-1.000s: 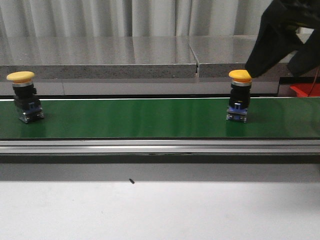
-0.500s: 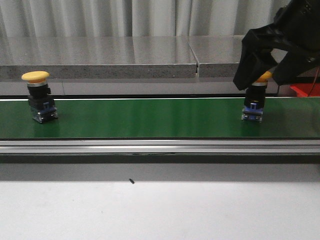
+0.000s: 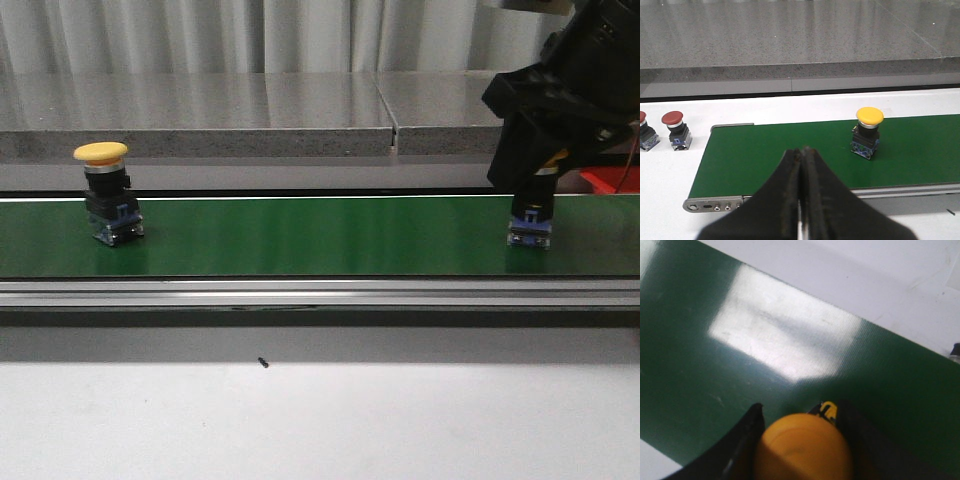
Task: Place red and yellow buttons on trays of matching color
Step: 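Lower the right gripper onto the yellow button, grasp and lift, then carry the yellow button into the yellow tray, open right gripper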
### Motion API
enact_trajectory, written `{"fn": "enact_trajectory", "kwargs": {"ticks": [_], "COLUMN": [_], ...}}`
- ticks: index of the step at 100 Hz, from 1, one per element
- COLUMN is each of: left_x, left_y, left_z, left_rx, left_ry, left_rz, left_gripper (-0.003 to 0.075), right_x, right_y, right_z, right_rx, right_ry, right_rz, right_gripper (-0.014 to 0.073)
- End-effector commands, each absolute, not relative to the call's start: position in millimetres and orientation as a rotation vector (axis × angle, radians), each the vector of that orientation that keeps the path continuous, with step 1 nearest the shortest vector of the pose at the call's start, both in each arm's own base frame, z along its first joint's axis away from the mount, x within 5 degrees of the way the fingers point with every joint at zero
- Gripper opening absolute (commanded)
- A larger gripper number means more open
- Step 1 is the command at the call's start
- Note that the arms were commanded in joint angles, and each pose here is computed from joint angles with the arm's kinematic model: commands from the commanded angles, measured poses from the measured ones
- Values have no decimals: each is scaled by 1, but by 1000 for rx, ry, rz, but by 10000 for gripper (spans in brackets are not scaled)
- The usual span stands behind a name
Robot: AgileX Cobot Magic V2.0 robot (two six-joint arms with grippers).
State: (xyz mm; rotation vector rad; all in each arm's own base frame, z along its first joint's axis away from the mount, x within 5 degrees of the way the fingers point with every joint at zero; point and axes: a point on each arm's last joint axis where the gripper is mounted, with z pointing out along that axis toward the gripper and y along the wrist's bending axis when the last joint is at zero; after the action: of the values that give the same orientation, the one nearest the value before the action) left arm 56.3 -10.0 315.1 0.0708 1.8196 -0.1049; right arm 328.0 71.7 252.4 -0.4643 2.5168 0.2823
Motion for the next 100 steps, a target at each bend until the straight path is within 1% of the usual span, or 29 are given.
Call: {"fn": "enact_trajectory", "kwargs": {"ticks": [1, 16, 30, 46, 56, 70, 89, 100], "left_x": [57, 57, 57, 57, 57, 57, 57, 57], "left_y": [-10, -10, -10, -10, -10, -10, -10, -10], "left_z": [329, 329, 329, 329, 329, 329, 329, 329], "left_rx": [56, 56, 56, 56, 56, 56, 56, 56], "left_ry": [1732, 1732, 1732, 1732, 1732, 1732, 1732, 1732], "left_rz": [-117, -117, -117, -117, -117, -117, -117, -117], "left_gripper": [-20, -20, -20, -20, -20, -20, -20, -20], "right_x": [319, 297, 271, 246, 230, 211, 201, 201], "right_y": [71, 62, 41, -5, -36, -68, -83, -88], "right_z": [287, 319, 345, 354, 350, 334, 299, 285], "right_rx": [-474, -447, -378, -147, 17, 221, 363, 407], "right_ry": [2420, 2365, 2354, 2387, 2399, 2418, 2432, 2394], "right_rz": [279, 280, 271, 214, 155, 86, 54, 8], "right_gripper": [172, 172, 172, 172, 172, 172, 172, 172]}}
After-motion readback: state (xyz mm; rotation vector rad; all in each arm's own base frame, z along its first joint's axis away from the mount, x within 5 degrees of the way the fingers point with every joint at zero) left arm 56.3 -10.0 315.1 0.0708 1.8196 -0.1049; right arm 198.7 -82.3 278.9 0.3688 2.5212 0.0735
